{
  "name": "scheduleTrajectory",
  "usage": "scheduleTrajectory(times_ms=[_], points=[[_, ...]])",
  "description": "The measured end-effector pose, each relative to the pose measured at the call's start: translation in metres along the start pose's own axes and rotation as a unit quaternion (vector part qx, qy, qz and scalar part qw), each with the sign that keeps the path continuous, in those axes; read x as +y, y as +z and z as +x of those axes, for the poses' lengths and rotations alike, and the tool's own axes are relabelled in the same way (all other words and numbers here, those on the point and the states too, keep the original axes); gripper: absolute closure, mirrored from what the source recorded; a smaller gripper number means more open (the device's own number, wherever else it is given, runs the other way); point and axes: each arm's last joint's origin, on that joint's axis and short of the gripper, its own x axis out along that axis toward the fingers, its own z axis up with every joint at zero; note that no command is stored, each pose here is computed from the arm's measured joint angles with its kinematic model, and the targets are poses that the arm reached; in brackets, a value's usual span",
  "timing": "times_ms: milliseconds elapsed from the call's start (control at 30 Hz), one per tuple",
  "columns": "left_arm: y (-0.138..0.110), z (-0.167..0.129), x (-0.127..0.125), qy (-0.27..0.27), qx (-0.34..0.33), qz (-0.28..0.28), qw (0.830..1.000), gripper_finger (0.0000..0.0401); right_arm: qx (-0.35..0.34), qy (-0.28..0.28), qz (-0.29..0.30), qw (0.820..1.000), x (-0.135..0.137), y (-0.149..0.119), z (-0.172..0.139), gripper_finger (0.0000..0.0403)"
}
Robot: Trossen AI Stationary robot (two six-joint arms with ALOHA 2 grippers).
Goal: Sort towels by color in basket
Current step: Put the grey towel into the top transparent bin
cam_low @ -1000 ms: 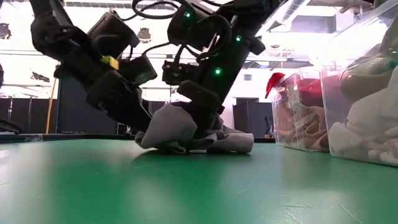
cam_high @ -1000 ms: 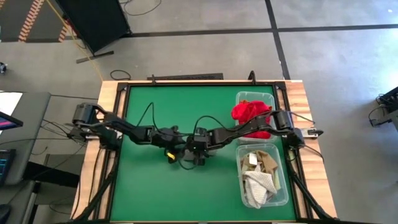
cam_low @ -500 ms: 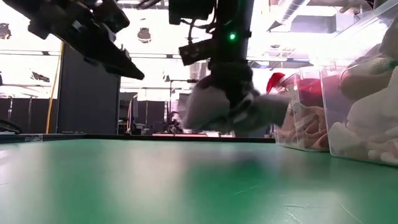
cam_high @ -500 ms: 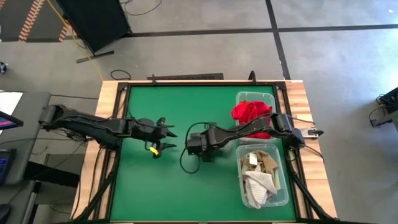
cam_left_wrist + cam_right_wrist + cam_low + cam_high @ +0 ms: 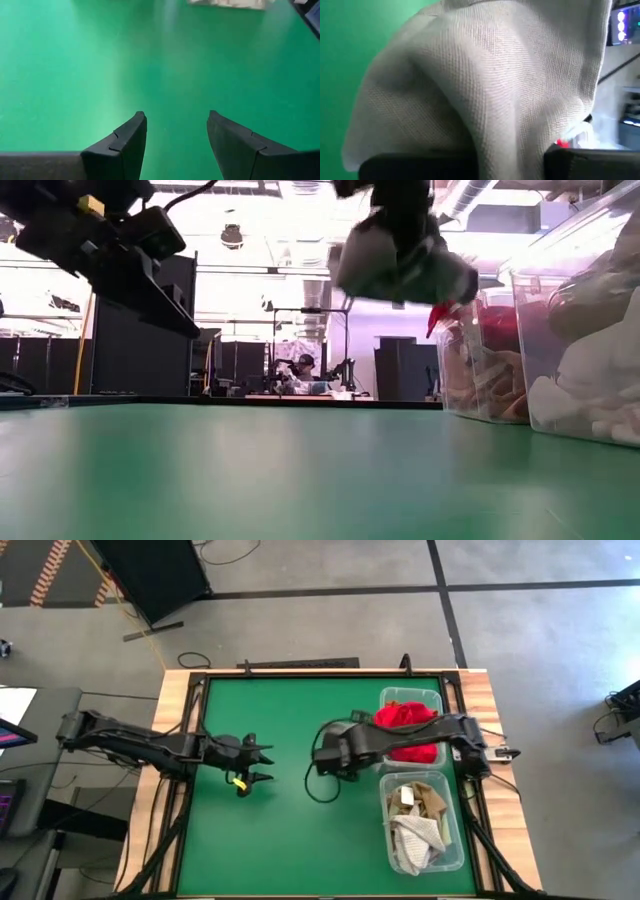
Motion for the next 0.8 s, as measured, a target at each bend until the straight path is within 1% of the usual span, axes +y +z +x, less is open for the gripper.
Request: scheduleTrajectory(times_ms=[133,267,433,567,700,800], points=[[-0.009,0.002,-0.001,-0.005,-0.011,-0.004,1.0,0.0203,-0.047,0.01,0.043,0.998,-0.03,-0.018,-0.033,0.0354],[-0.012,0.003,-0.001,-0.008,-0.02,-0.003,1.0,0.0203,-0.098,0.013,0.098,0.99,-0.061,-0.04,-0.064,0.0354],[-0.019,0.005,-0.001,-0.01,-0.037,-0.008,0.999,0.0203,-0.138,-0.004,0.172,0.975,-0.093,-0.077,-0.083,0.0354],[-0.02,0.005,-0.001,-0.01,-0.035,-0.01,0.999,0.0203,-0.133,-0.016,0.226,0.965,-0.108,-0.107,-0.076,0.0354],[-0.02,0.005,-0.001,-0.009,-0.037,-0.01,0.999,0.0203,-0.101,-0.033,0.274,0.956,-0.113,-0.136,-0.053,0.0354],[-0.019,0.005,-0.001,-0.008,-0.038,-0.01,0.999,0.0203,-0.084,-0.042,0.307,0.947,-0.111,-0.151,-0.032,0.0354]])
